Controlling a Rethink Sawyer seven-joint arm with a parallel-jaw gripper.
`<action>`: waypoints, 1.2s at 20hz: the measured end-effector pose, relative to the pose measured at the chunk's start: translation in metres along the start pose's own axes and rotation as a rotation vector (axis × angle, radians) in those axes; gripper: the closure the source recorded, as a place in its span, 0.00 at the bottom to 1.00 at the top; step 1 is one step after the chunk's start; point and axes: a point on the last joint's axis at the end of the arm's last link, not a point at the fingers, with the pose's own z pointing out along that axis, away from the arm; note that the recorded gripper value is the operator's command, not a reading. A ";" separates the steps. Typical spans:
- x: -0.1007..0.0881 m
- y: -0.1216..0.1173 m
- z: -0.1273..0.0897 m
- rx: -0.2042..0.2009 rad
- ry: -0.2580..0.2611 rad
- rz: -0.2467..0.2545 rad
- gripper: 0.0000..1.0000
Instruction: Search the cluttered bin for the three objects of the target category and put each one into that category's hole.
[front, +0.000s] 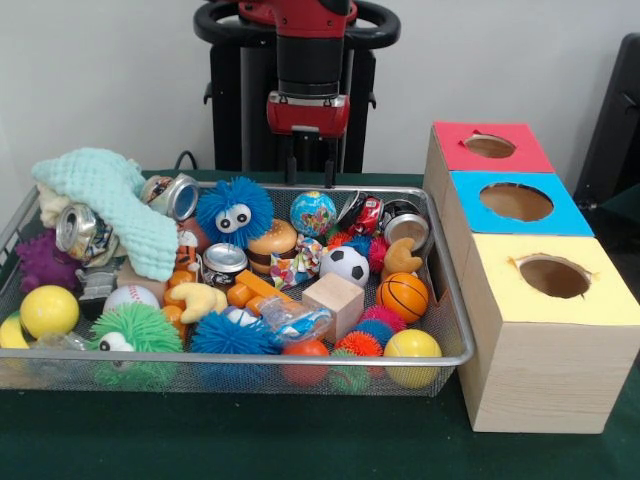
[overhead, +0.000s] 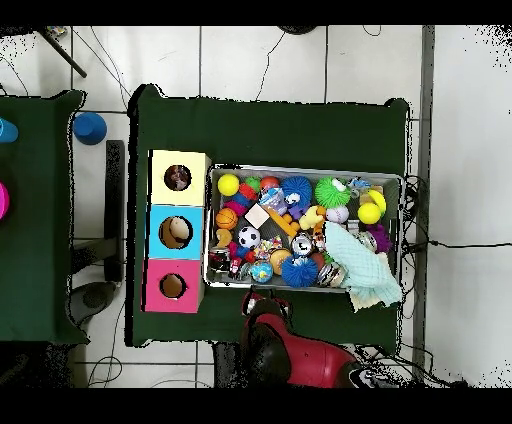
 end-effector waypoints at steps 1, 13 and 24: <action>0.000 0.000 0.000 0.001 0.001 0.003 0.00; -0.003 0.003 -0.005 0.024 0.104 0.069 0.00; -0.009 0.015 -0.020 0.034 0.243 0.076 0.00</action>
